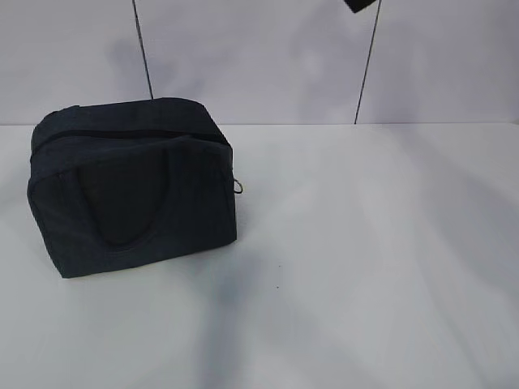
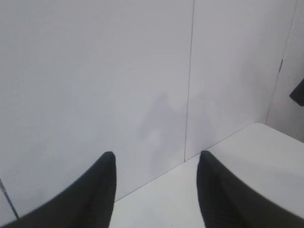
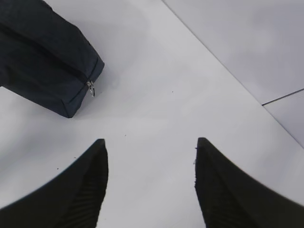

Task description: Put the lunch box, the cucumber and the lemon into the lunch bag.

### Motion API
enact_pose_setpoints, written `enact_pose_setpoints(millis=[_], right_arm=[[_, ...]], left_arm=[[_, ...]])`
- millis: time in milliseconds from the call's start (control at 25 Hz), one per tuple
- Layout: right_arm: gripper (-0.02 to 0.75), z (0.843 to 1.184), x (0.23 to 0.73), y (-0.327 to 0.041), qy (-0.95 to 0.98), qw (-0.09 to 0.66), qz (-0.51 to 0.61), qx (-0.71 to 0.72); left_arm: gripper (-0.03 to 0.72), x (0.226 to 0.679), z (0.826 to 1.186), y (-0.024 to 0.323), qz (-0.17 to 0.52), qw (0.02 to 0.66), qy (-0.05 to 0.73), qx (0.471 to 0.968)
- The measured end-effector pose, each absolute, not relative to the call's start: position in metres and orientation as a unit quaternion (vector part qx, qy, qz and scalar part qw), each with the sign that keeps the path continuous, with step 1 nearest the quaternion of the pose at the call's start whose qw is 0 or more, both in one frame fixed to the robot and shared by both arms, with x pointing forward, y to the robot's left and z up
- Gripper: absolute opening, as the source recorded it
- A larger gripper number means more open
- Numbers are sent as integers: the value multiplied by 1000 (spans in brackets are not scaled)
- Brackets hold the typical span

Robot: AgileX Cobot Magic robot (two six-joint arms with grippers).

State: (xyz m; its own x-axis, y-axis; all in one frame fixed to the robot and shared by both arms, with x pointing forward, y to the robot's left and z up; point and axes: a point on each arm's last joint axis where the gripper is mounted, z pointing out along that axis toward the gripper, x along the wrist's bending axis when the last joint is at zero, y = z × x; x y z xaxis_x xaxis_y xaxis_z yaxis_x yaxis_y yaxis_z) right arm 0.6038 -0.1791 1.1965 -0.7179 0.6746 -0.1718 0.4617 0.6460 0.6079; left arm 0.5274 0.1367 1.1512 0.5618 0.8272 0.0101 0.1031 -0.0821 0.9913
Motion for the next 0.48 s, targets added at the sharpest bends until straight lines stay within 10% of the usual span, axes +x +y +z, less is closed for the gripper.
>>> enact_pose_setpoints(millis=[480], right_arm=[[450,1248,540,-198,858,238,307,335]], left_arm=[[371,524,1155,136,304,591,341,664]])
